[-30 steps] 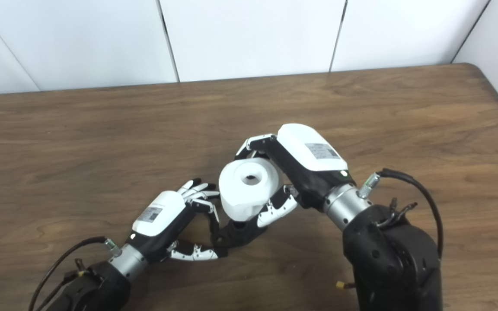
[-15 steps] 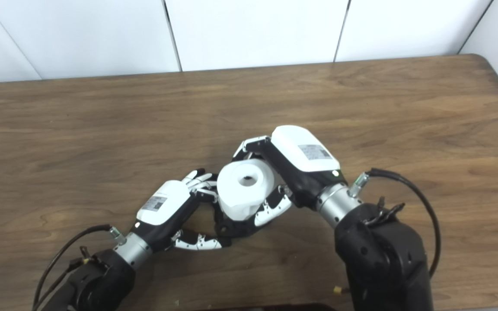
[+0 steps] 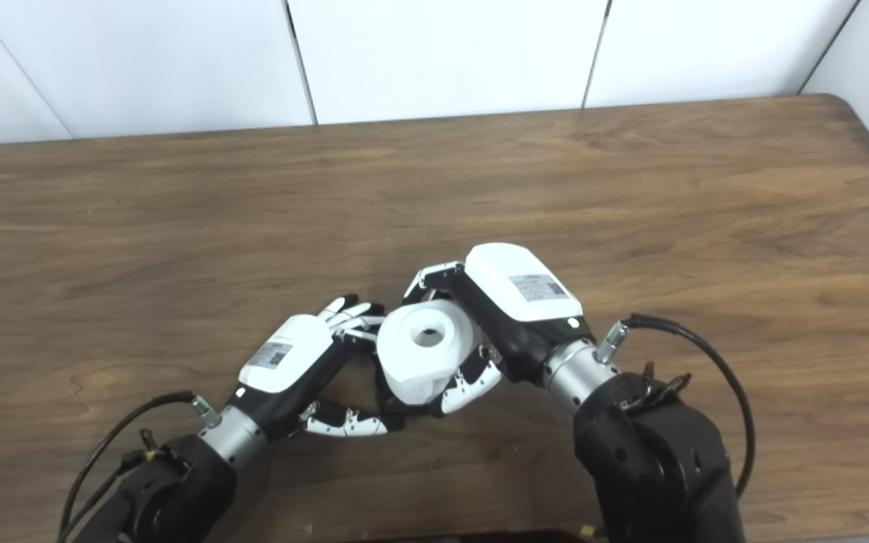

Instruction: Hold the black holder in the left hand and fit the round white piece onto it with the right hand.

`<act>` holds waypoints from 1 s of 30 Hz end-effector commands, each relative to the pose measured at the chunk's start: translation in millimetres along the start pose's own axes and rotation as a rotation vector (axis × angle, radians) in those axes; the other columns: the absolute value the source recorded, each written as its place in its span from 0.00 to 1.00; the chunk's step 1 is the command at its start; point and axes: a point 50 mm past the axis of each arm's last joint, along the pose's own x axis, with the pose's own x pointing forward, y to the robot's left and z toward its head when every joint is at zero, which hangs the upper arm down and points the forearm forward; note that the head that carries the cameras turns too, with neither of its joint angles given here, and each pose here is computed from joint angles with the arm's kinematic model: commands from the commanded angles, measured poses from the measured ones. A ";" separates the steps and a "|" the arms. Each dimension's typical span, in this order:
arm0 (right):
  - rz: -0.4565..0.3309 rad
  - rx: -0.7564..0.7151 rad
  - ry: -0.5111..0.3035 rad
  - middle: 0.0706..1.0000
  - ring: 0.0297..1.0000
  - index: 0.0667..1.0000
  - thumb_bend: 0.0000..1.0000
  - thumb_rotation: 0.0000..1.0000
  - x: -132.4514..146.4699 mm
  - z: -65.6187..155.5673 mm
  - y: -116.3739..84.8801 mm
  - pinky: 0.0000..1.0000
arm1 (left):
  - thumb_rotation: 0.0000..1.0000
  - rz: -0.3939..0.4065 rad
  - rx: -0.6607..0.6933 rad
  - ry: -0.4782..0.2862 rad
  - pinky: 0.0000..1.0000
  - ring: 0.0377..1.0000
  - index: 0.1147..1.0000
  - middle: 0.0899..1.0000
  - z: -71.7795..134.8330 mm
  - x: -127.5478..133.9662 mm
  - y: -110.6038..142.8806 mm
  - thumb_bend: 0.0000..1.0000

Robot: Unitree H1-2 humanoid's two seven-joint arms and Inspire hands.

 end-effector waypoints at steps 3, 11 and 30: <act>-0.063 -0.025 -0.037 0.41 0.58 0.48 0.53 0.00 1.8 6.9 -7.7 0.81 | 0.06 -0.176 -0.006 0.046 1.00 0.91 0.42 0.79 -3.7 -9.5 -29.2 0.52; -0.077 -0.032 -0.050 0.41 0.59 0.48 0.53 0.00 1.5 6.6 -5.5 0.81 | 0.06 -0.173 -0.007 0.042 1.00 0.91 0.42 0.79 -2.5 -10.5 -28.4 0.52; -0.052 -0.038 -0.048 0.41 0.60 0.48 0.53 0.00 -0.5 7.3 2.4 0.82 | 0.06 -0.178 -0.007 0.040 1.00 0.91 0.42 0.79 -0.7 -9.9 -26.6 0.52</act>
